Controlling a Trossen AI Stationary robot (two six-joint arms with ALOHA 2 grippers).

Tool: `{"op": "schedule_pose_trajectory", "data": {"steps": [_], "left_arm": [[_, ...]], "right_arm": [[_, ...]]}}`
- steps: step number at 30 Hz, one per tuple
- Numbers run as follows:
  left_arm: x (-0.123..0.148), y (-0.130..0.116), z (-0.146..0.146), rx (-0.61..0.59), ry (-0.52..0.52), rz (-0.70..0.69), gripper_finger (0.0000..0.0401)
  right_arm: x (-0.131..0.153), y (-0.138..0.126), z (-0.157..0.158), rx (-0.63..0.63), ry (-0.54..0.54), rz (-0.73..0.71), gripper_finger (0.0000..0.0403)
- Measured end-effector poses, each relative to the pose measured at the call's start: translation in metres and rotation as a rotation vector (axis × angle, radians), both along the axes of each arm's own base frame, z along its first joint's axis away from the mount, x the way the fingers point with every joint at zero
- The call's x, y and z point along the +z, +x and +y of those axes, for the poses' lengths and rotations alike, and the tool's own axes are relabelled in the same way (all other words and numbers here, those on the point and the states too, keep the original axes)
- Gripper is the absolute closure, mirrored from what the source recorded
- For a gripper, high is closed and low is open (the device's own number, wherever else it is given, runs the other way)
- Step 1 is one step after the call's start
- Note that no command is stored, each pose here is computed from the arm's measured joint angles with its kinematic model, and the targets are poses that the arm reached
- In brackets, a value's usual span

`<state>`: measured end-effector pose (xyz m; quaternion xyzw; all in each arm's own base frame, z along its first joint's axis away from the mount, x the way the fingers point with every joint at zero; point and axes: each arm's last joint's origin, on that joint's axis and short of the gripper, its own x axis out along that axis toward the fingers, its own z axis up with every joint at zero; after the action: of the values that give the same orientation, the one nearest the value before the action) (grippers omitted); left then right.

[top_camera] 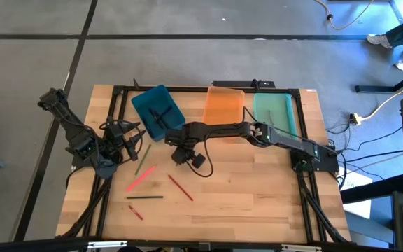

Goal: Sort crayons/erasers/pens/pencils in bins
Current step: Put the blue crayon into the light blue bin

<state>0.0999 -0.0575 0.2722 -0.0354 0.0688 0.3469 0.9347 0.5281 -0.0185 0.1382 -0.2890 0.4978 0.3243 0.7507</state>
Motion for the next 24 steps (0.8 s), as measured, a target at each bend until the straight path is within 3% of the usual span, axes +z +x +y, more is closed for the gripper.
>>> {"op": "schedule_pose_trajectory", "data": {"steps": [12, 24], "left_arm": [[0.000, 0.000, 0.000, 0.000, 0.000, 0.001, 0.0231], [0.000, 0.001, -0.001, -0.003, -0.013, -0.004, 0.0231]], "right_arm": [[0.018, -0.023, 0.000, -0.093, -0.010, 0.196, 0.0375], [0.077, -0.050, -0.006, -0.236, -0.002, 0.265, 0.0376]]}}
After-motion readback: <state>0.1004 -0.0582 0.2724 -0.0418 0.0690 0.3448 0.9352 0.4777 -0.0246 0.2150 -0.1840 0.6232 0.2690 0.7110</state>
